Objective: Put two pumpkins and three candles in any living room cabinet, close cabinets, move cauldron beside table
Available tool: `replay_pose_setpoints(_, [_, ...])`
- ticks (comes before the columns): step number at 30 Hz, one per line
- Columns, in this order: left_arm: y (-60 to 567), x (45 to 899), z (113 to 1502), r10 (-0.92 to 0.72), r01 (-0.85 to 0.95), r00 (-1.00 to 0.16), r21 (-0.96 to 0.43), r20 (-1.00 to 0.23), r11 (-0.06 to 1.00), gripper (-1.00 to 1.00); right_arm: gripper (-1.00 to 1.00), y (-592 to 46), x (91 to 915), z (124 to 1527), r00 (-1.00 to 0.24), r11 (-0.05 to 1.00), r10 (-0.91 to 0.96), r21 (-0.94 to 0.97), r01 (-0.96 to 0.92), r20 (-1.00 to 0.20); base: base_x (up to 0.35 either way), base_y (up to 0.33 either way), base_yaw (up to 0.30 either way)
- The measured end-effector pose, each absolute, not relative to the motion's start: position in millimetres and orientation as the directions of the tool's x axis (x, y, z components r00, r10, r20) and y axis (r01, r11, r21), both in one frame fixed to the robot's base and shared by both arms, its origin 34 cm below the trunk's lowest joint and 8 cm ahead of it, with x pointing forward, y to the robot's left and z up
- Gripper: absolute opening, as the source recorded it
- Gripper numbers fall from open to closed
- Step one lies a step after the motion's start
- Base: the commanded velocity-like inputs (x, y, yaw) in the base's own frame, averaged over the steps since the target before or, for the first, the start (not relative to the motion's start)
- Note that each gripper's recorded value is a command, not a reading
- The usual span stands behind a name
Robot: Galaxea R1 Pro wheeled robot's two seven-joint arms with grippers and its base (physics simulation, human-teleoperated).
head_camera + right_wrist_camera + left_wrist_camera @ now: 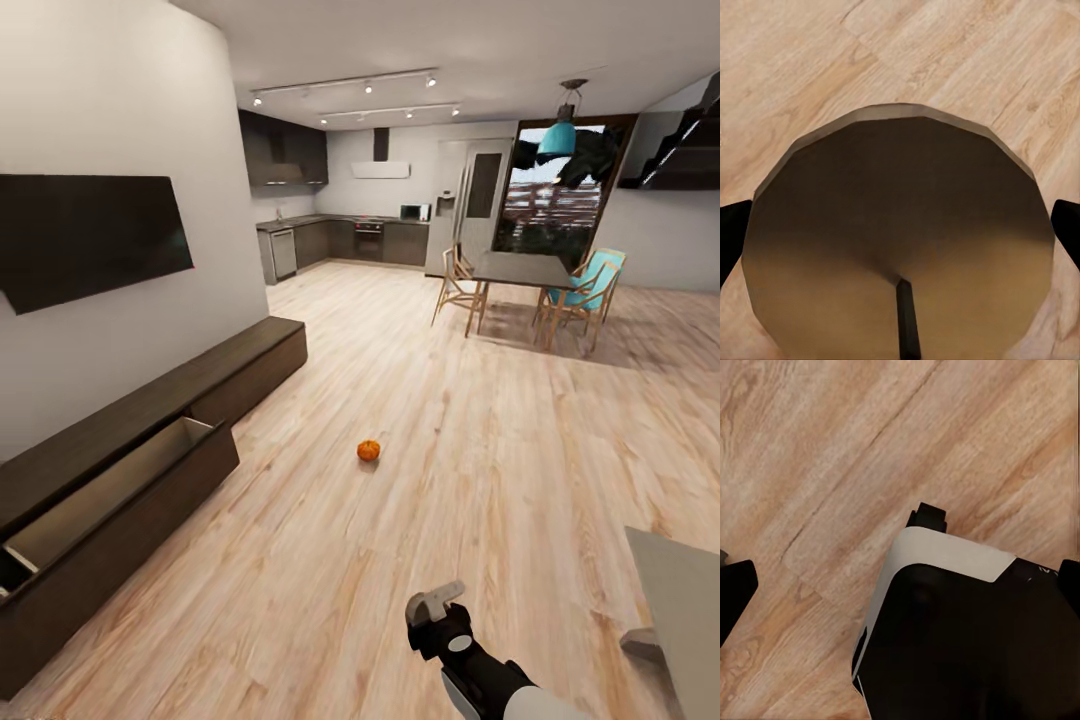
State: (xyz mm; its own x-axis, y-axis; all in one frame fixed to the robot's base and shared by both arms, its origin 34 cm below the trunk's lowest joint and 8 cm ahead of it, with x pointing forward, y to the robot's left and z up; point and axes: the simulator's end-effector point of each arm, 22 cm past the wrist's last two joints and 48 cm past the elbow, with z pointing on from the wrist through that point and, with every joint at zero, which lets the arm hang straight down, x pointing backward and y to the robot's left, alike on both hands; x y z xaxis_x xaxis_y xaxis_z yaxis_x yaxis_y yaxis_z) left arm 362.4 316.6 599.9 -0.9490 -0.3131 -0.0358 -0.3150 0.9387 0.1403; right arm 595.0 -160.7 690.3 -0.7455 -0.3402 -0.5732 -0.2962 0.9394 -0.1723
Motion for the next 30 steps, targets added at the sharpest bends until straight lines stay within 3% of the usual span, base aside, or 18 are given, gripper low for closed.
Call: replay_pose_setpoints(30, [316.3,362.4,599.9,-0.313,-0.315,-0.949,0.14,-0.036,0.939,1.0,-1.0,-160.6,594.3,689.9,-0.746,0.939,-0.342,-0.173,-0.298,-0.572,0.286,-0.199,0.285])
